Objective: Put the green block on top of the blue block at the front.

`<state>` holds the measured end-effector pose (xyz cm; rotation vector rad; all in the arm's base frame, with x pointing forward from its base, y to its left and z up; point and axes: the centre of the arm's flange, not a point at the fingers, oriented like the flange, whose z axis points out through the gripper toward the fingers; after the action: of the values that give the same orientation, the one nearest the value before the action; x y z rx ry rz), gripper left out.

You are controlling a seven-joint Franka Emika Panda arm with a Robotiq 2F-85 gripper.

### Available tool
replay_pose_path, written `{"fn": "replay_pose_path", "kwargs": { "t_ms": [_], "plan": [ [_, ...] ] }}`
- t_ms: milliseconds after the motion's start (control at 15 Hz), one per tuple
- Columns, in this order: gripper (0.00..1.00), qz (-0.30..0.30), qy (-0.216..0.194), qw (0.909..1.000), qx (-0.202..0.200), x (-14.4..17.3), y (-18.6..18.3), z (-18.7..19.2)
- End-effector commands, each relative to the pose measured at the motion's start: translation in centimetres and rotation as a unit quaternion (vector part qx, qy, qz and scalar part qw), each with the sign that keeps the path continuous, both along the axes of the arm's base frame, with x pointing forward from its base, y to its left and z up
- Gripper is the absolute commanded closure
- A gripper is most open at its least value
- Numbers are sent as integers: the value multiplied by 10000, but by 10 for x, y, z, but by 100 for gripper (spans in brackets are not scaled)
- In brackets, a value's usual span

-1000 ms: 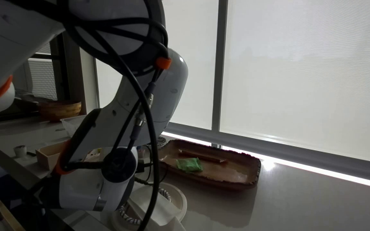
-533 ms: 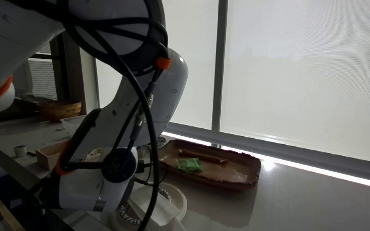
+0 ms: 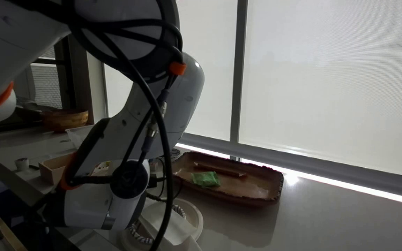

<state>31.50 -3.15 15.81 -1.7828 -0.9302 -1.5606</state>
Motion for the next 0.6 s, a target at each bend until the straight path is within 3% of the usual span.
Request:
{"fn": "replay_pose_path", "kwargs": {
  "t_ms": [0, 133, 400, 533],
  "plan": [
    [42, -24, -25, 9999, 96, -1, -2, -6],
    [35, -29, -17, 9999, 96, -1, -3, -5],
    [5, -35, -14, 10000, 87, -1, -3, -5],
    [0, -33, -22, 10000, 81, -1, -3, -4]
  ]
}}
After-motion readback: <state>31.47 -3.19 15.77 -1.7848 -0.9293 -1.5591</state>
